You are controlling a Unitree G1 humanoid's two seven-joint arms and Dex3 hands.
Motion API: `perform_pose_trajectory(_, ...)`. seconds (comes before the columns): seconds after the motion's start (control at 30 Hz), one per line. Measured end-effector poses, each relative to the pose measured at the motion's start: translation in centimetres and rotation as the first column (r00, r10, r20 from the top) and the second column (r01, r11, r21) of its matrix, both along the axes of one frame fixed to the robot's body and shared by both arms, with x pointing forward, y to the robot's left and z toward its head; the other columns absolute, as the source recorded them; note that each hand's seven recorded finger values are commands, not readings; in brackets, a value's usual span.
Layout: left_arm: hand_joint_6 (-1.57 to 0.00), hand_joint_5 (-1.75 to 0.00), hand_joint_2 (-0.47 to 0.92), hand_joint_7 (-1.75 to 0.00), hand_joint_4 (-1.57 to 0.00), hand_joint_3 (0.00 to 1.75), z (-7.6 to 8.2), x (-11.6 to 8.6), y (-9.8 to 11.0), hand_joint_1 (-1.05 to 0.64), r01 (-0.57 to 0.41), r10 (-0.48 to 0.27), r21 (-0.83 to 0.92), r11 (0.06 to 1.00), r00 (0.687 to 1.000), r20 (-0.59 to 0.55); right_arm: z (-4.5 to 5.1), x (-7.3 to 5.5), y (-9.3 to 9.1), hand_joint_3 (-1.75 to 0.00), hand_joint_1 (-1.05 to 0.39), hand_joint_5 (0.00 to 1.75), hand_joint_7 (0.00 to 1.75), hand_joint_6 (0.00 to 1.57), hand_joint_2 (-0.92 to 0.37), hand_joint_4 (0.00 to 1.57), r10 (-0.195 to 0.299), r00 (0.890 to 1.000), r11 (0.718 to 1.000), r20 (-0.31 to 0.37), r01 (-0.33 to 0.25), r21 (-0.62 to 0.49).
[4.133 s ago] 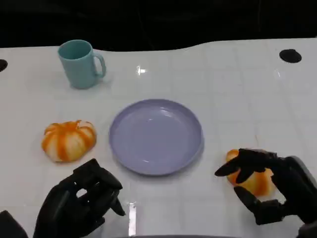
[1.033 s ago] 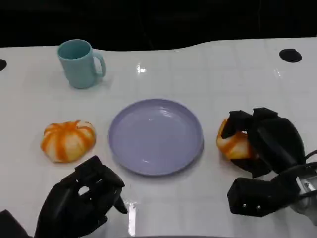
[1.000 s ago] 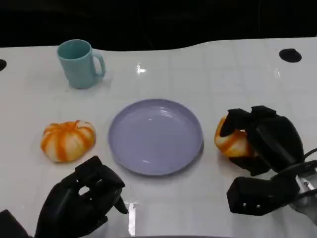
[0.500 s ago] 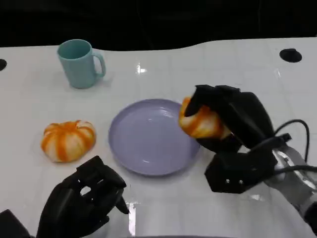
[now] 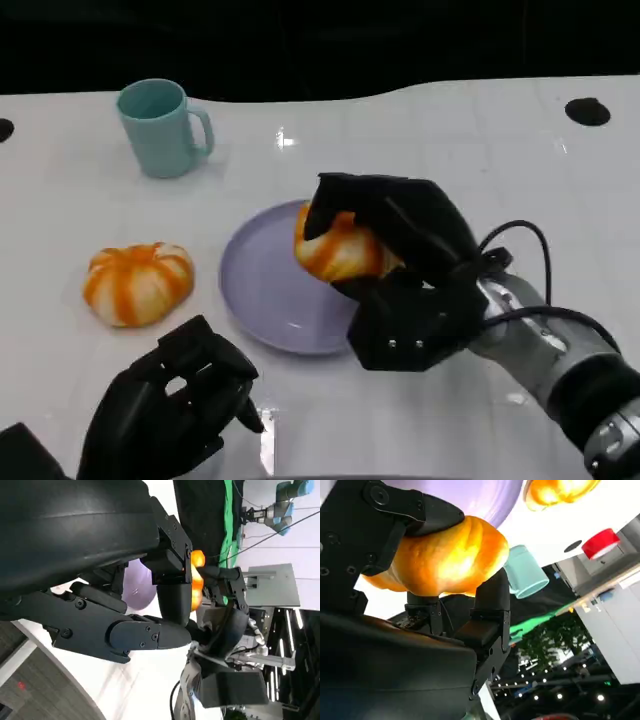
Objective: Grasp the bread from the table and place it into the plate.
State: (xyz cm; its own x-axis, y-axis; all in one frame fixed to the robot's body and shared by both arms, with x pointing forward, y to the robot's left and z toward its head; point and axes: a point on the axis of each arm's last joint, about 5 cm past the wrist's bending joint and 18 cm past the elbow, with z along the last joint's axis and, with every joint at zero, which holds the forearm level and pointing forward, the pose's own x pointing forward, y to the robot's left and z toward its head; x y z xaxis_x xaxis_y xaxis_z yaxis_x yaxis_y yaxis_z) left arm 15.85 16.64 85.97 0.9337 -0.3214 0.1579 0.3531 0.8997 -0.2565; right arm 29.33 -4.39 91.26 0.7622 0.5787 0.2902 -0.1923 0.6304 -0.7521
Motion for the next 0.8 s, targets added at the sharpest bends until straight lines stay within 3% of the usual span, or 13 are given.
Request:
perform_pose_trajectory(0.03, -0.53, -1.75, 0.92, -1.45, -0.6, 0.35, 0.0, 0.0, 0.0, -0.52, -0.001, 0.001, 0.0, 1.0, 1.0, -0.001, -0.08, 0.0, 0.1, -1.42, -0.15, 1.75, 1.63, 0.76, -0.26, 0.94, 0.006, 1.0, 1.0, -0.012, -0.006, -0.003)
perform_pose_trajectory(0.1, -0.53, -1.75, 0.92, -1.44, -0.6, 0.35, 0.0, 0.0, 0.0, -0.53, 0.002, -0.002, 0.0, 1.0, 1.0, -0.001, -0.23, 0.2, 0.3, -1.36, -0.14, 1.75, 1.36, 0.81, -0.29, 0.9, 0.011, 0.999, 1.0, -0.046, -0.012, -0.027)
perform_pose_trajectory(0.13, -0.53, -1.75, 0.92, -1.44, -0.6, 0.35, 0.0, 0.0, 0.0, -0.53, 0.002, -0.002, 0.0, 1.0, 1.0, -0.001, -0.26, 0.3, 0.4, -1.14, -0.16, 1.65, 1.05, 0.8, -0.38, 0.78, 0.013, 0.998, 0.999, -0.059, -0.015, -0.034)
perform_pose_trajectory(0.2, -0.54, -1.75, 0.92, -1.44, -0.6, 0.34, 0.0, 0.0, -0.1, -0.53, 0.002, -0.002, 0.0, 1.0, 1.0, -0.002, -0.16, 0.5, 0.4, -0.82, -0.2, 1.3, 0.64, 0.79, -0.53, 0.7, 0.02, 0.995, 0.999, -0.094, -0.024, -0.043)
perform_pose_trajectory(0.23, -0.54, -1.75, 0.92, -1.44, -0.6, 0.34, 0.0, 0.0, -0.1, -0.53, 0.002, -0.002, 0.0, 1.0, 1.0, -0.002, -0.08, 0.6, 0.5, -0.63, -0.28, 0.99, 0.42, 0.68, -0.63, 0.53, 0.022, 0.993, 0.998, -0.115, -0.029, -0.055)
perform_pose_trajectory(0.33, -0.53, -1.75, 0.92, -1.44, -0.6, 0.34, 0.0, 0.0, -0.1, -0.53, 0.0, 0.0, 0.0, 1.0, 1.0, -0.003, 0.22, 1.0, 0.4, -0.27, -0.43, 0.49, 0.09, 0.48, -0.85, 0.28, 0.042, 0.984, 0.989, -0.172, -0.065, -0.131)
perform_pose_trajectory(0.4, -0.54, -1.75, 0.92, -1.44, -0.6, 0.34, 0.0, 0.0, -0.1, -0.53, 0.001, -0.001, -0.001, 1.0, 1.0, -0.003, 0.42, 1.1, 0.3, -0.19, -0.49, 0.38, 0.03, 0.4, -0.9, 0.19, 0.062, 0.979, 0.973, -0.195, -0.103, -0.207)
perform_pose_trajectory(0.43, -0.54, -1.75, 0.92, -1.44, -0.6, 0.34, 0.0, 0.0, -0.1, -0.53, 0.002, -0.002, -0.001, 1.0, 1.0, -0.003, 0.53, 1.2, 0.2, -0.21, -0.58, 0.33, 0.01, 0.33, -0.91, 0.08, 0.069, 0.977, 0.964, -0.204, -0.118, -0.238)
perform_pose_trajectory(0.5, -0.54, -1.75, 0.92, -1.44, -0.61, 0.34, 0.0, 0.0, -0.1, -0.53, 0.003, -0.003, -0.001, 1.0, 1.0, -0.003, 0.87, 1.4, 0.1, -0.24, -0.65, 0.31, 0.0, 0.27, -0.92, 0.02, 0.078, 0.974, 0.947, -0.211, -0.138, -0.289)
perform_pose_trajectory(0.8, -0.55, -1.75, 0.92, -1.45, -0.61, 0.35, 0.0, 0.1, -0.3, -0.54, 0.008, -0.008, -0.001, 1.0, 1.0, 0.002, 2.92, 1.4, 0.0, -0.32, -0.71, 0.28, 0.0, 0.22, -0.92, 0.0, 0.131, 0.974, 0.921, -0.186, -0.189, -0.34)
